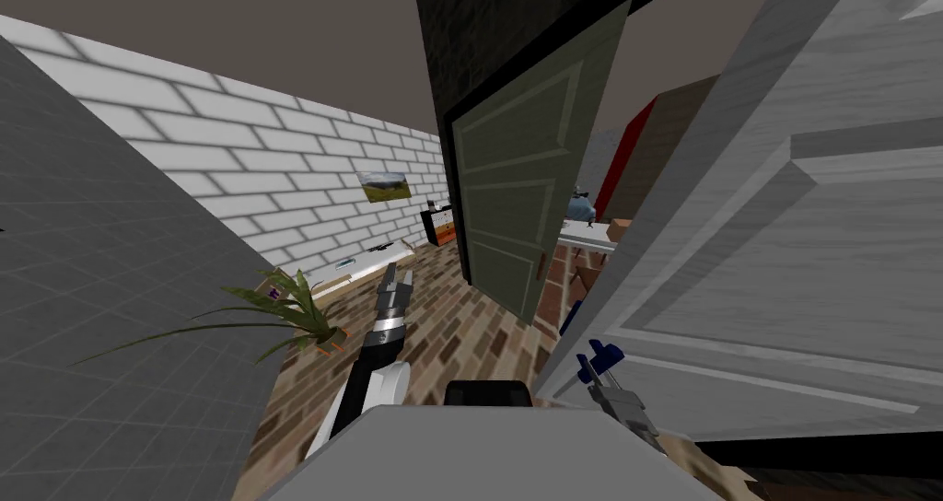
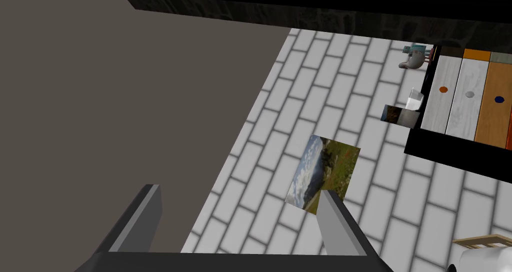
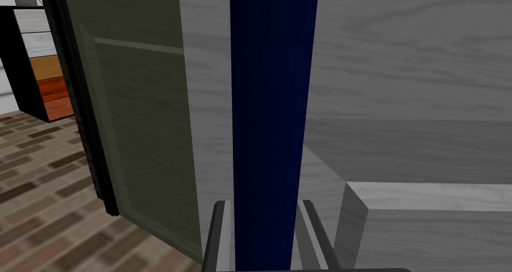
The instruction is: Pull the door open
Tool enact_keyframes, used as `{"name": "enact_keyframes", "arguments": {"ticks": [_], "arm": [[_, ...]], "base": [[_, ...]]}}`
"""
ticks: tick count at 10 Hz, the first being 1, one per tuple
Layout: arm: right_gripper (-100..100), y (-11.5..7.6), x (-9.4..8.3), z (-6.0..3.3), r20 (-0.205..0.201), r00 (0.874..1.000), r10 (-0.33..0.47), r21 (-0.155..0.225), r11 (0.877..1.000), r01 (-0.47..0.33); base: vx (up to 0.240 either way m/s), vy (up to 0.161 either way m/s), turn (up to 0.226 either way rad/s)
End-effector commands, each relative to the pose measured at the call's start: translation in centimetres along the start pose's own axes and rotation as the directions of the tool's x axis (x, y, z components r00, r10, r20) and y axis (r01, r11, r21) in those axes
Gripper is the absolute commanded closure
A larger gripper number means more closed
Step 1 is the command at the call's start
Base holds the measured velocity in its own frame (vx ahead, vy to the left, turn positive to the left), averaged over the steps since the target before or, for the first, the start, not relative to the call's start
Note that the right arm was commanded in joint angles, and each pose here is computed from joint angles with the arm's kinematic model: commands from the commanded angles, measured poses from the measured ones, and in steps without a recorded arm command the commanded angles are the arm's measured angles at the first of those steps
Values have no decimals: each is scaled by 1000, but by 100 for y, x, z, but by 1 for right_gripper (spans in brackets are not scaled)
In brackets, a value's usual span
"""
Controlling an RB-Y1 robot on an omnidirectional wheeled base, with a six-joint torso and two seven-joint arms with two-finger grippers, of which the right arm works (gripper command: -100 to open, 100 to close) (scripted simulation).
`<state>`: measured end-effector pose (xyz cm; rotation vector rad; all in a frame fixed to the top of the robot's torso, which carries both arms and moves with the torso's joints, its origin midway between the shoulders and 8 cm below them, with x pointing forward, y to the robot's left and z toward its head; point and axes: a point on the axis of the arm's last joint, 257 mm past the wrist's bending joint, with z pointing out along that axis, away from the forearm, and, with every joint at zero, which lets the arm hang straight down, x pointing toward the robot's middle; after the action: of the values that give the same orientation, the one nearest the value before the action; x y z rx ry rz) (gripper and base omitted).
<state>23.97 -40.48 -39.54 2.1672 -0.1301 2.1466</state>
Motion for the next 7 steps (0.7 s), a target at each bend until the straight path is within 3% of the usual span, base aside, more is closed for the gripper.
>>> {"name": "enact_keyframes", "arguments": {"ticks": [1, 4, 7], "arm": [[100, -5, 23, -31, -6, 1000, 3, 21, 1000, -3], [100, -34, -12, -71, 6, 1000, 3, 40, 999, -4], [100, -30, -7, -72, 4, 1000, 4, 71, 997, -4]], "base": [[-256, -30, 123], [-194, -31, 89], [-220, -23, 156]]}}
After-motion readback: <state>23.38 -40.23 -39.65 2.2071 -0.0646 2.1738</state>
